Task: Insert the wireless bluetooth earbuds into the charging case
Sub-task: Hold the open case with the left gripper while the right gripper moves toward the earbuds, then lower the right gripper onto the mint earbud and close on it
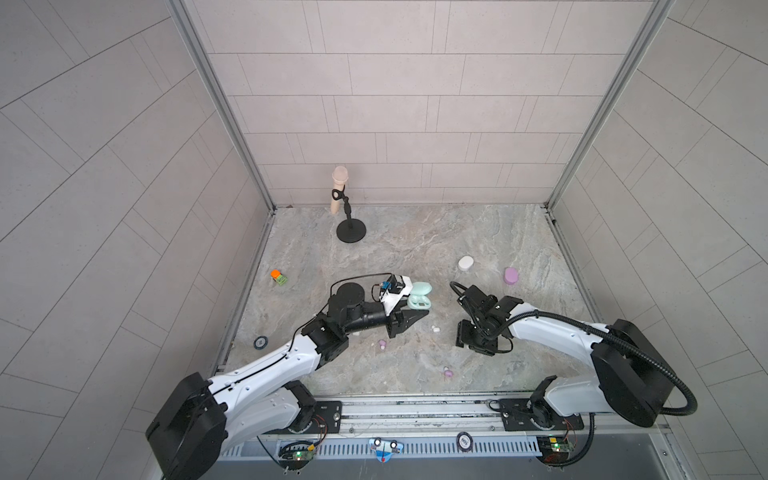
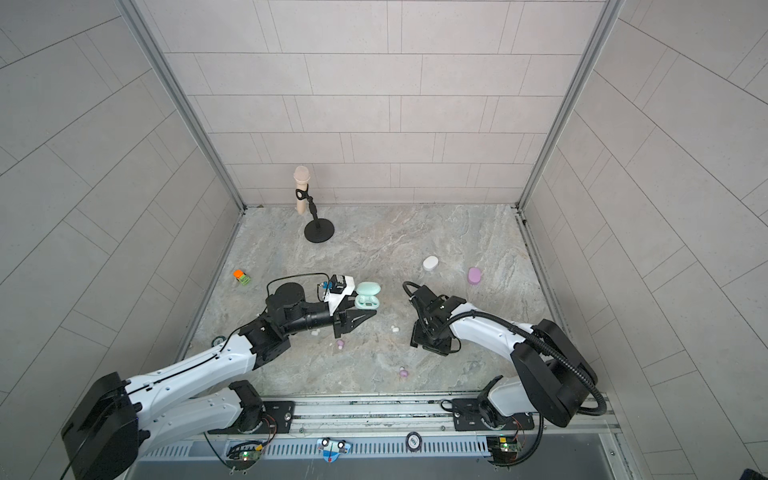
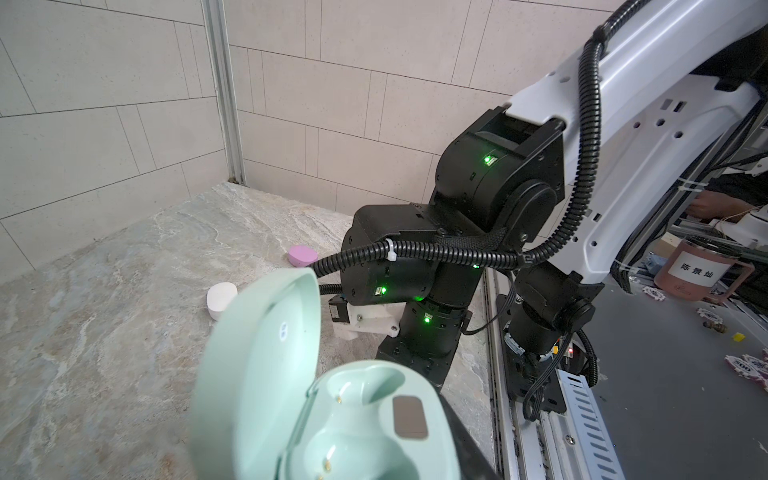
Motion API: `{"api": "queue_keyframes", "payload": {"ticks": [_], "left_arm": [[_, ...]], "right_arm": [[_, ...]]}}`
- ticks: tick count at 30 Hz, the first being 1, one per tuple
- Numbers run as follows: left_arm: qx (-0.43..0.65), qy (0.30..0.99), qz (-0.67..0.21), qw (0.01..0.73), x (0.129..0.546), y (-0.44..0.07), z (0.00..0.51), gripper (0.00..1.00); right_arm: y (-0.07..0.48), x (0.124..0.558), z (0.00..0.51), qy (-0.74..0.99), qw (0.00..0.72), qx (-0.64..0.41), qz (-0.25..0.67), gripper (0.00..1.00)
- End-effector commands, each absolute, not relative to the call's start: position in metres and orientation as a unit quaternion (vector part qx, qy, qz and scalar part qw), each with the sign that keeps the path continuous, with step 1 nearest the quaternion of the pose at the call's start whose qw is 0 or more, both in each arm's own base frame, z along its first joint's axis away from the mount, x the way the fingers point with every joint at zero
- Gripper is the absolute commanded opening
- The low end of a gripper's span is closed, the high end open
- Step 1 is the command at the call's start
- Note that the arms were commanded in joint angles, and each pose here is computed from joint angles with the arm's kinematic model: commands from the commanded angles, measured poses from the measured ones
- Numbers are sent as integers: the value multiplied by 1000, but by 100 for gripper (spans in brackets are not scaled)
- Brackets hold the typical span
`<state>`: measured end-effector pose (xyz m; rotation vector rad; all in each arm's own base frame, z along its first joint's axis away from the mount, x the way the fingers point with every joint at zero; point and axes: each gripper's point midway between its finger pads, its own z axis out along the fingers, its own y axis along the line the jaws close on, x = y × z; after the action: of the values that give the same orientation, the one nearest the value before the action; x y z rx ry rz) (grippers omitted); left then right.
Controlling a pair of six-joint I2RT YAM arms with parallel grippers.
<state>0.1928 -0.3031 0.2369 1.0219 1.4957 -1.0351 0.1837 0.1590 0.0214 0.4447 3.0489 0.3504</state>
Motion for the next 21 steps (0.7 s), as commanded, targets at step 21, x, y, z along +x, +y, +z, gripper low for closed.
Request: {"api": "queue_keyframes", "payload": {"ticks": [21], "left_arm": [[426, 606, -428, 519, 191, -301, 248, 0]], "right_arm": [[178, 204, 51, 977, 43, 142, 152, 63]]}}
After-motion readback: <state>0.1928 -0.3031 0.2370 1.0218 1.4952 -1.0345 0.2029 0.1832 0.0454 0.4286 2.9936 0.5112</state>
